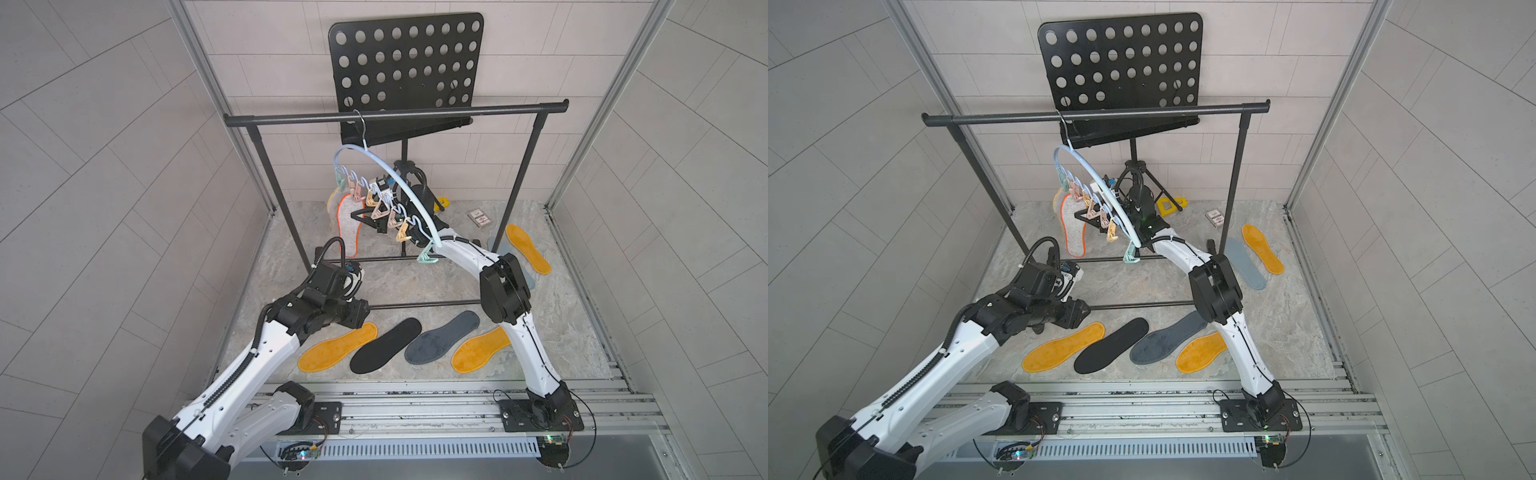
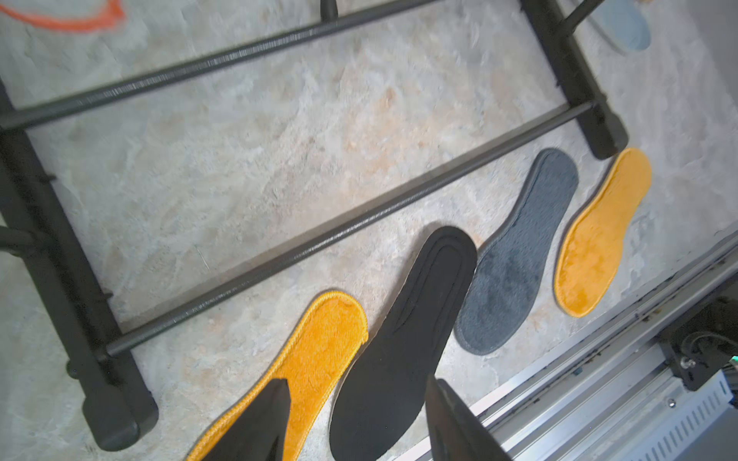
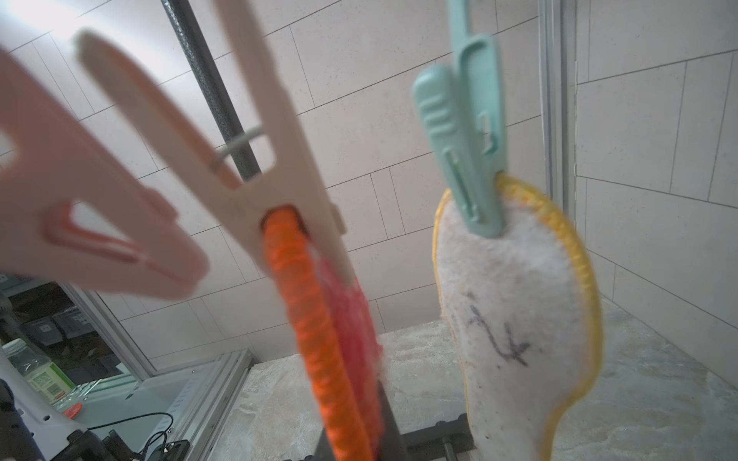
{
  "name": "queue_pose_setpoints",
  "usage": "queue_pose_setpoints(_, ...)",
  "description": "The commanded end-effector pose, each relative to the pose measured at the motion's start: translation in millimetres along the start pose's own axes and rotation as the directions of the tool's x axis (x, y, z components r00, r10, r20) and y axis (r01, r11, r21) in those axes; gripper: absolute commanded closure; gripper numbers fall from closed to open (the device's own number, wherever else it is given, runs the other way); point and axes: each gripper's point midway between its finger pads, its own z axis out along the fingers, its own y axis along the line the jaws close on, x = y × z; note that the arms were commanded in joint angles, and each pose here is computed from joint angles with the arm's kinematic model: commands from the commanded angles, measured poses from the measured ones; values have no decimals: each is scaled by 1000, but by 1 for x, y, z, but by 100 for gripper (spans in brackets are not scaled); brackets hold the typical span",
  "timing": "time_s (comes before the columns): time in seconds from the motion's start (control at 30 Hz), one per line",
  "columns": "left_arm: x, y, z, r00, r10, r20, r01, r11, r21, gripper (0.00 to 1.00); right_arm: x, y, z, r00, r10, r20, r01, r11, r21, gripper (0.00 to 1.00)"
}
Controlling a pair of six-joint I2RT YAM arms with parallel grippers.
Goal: Take the shoe insoles off the hanger
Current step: Remove the insole from the hanger, then open the clamp at the hanger.
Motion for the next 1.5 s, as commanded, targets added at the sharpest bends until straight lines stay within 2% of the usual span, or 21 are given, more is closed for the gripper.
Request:
queue_pose_setpoints(0.0, -56, 4, -31, 981, 50, 186, -36, 996, -79, 38, -20, 22, -12, 1000, -16, 2, 16, 999, -49, 100)
queue_pose_setpoints(0.07, -89, 8, -41, 964, 108, 244, -75, 987, -141, 37, -18, 24, -17, 1000, -1, -17, 0, 999, -53, 100)
queue_pose_setpoints(0.2, -146, -3, -52, 927, 218, 306, -174, 971, -164, 36, -21, 29, -25, 1000, 3, -24, -4, 998, -55, 100)
queue_pose_setpoints(0.33, -180, -3, -54, 892, 272, 361, -230, 961, -156, 36, -23, 35, -33, 999, 6, -38, -8, 998, -57, 100)
queue_pose_setpoints(0.63, -190, 36, -28, 901, 204, 383, -201, 978, -50, 35, -25, 37, -45, 998, 13, -56, -16, 998, -53, 100)
queue_pose_setpoints(0.83, -207, 59, -25, 876, 183, 446, -201, 980, -9, 35, -27, 40, -47, 998, 17, -61, -20, 998, -57, 100)
queue_pose_setpoints(1.2, -255, 46, -32, 777, 224, 588, -350, 930, 108, 35, -24, 45, -50, 997, 26, -74, -31, 997, -67, 100)
queue_pose_setpoints(1.33, -268, 31, -38, 729, 214, 651, -420, 890, 178, 35, -22, 46, -51, 996, 32, -81, -37, 997, -70, 100)
queue_pose_setpoints(1.47, -274, 20, -43, 703, 195, 684, -460, 858, 228, 35, -20, 48, -51, 996, 34, -86, -41, 996, -75, 100)
